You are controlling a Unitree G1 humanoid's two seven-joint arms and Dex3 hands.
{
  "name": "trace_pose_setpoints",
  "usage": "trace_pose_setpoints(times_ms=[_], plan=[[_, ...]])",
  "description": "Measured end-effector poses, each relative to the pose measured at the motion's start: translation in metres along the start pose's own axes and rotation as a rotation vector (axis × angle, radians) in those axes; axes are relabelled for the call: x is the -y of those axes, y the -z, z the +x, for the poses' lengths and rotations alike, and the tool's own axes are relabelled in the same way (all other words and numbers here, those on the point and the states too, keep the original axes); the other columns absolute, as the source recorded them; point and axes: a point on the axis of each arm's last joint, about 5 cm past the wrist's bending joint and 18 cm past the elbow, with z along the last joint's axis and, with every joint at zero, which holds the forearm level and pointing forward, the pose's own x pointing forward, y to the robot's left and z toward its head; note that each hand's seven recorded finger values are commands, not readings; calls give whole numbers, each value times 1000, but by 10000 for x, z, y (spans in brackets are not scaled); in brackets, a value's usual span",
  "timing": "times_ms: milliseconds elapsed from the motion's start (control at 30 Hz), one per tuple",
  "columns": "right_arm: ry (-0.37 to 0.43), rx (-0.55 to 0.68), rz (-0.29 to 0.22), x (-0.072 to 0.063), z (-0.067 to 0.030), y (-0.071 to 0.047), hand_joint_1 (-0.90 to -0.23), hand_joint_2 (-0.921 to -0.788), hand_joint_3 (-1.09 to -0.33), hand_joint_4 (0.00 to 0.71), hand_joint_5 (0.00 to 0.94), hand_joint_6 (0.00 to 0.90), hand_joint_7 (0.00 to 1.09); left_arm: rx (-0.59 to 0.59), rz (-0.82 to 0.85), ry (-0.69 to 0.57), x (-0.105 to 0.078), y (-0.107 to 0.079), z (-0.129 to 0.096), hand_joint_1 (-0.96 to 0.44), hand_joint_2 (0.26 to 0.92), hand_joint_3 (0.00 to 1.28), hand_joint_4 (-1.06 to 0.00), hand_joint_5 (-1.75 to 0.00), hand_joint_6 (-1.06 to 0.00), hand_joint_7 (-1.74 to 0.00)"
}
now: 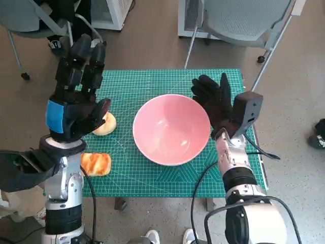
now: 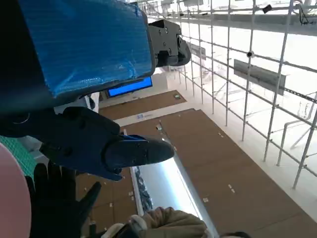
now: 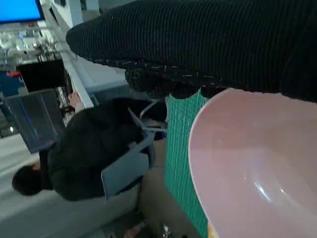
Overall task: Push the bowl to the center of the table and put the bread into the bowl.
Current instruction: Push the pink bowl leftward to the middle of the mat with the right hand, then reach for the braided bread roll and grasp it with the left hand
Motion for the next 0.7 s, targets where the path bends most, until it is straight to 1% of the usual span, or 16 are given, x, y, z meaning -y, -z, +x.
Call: trace_pose_setpoints(times_ms=[167,300,500,633,700], plan=[[-6,10,-16,34,7,-43,-682,-921,-838,93,1,215,42,-5,6,-6,-7,-1,-8,-504,921,405,-19,-3,1,-367],[-7,46,-52,89,16,-122,-682,-921,-853,99,3,218,44,-9,9,-9,-10,1,-18,-502,919,411,-18,-2,1,-374],[-29,169,-96,129,44,-304,-671,-921,-862,106,5,223,46,-9,10,-13,-12,0,-18,-501,918,417,-16,-1,1,-371],[-70,285,-110,131,53,-423,-675,-921,-853,111,7,219,45,-9,10,-14,-12,5,-18,-501,917,421,-14,-1,1,-369],[-104,351,-113,127,50,-475,-682,-921,-849,115,8,221,46,-10,9,-15,-14,10,-18,-500,916,422,-14,-1,1,-367]])
